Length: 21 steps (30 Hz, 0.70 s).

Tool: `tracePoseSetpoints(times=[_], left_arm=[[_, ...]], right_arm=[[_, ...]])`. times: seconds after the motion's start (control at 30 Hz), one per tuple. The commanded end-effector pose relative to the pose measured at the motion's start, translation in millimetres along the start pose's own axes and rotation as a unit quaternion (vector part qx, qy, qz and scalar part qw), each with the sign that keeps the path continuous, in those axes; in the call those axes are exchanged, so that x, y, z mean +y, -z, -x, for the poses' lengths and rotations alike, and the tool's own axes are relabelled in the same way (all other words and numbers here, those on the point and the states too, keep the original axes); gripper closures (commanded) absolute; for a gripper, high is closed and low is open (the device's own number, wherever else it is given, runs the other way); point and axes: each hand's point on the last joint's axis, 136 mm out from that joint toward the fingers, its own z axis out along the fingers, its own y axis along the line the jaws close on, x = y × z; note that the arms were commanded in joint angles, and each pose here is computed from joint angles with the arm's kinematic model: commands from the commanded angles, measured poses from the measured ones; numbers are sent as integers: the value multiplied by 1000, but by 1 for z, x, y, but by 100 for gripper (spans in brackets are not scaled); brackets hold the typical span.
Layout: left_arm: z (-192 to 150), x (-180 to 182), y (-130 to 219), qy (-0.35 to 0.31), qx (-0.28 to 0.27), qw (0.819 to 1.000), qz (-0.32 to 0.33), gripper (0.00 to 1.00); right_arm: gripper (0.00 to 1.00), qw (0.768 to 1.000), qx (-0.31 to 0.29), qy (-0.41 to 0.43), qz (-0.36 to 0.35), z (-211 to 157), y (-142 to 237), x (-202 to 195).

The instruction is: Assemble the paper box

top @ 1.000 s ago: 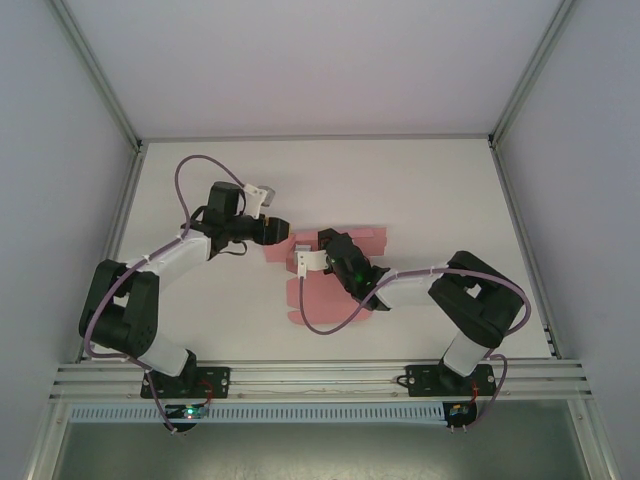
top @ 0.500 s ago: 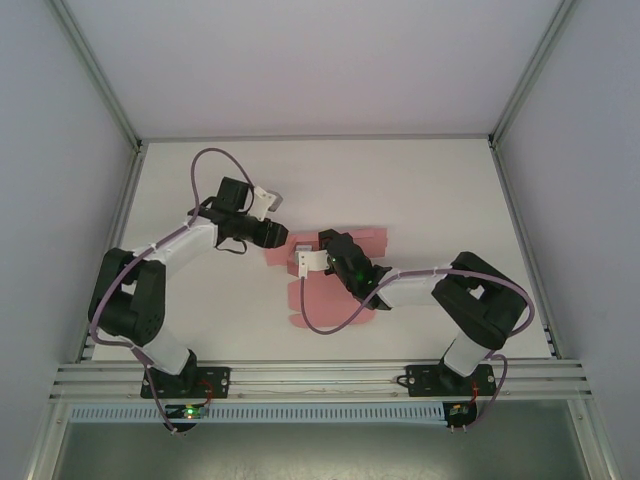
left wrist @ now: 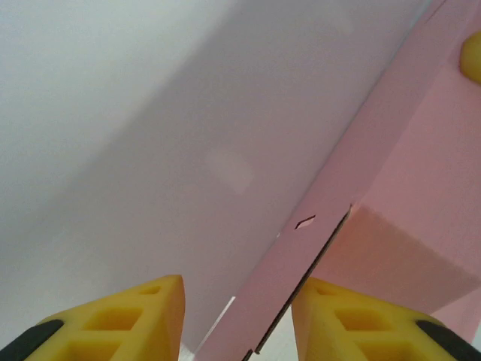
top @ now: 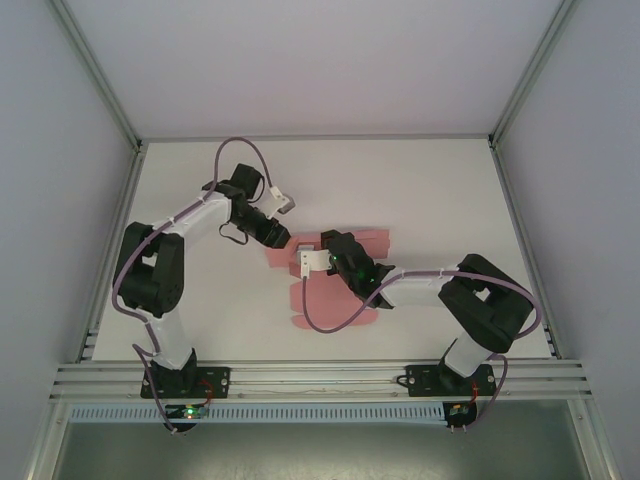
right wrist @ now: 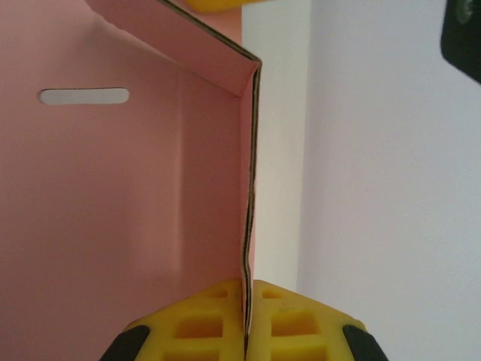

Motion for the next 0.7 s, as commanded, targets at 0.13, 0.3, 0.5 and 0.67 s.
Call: tracePoseSetpoints(times=[0.13, 0.3, 0.5, 0.67], left_arm=[[4, -13, 8, -1, 0, 1000, 8, 89], [20, -14, 15, 20, -31, 994, 102, 89], [42, -21, 20, 152, -88, 968, 178, 95], [56, -64, 3, 192, -140, 966, 100, 95]], right_arm=[[100, 1000, 11, -18, -6, -3, -1, -11], [100, 998, 37, -37, -26, -8, -6, -25], [100, 997, 18, -70, -30, 1, -7, -27], [100, 996, -7, -85, -27, 8, -4, -23]])
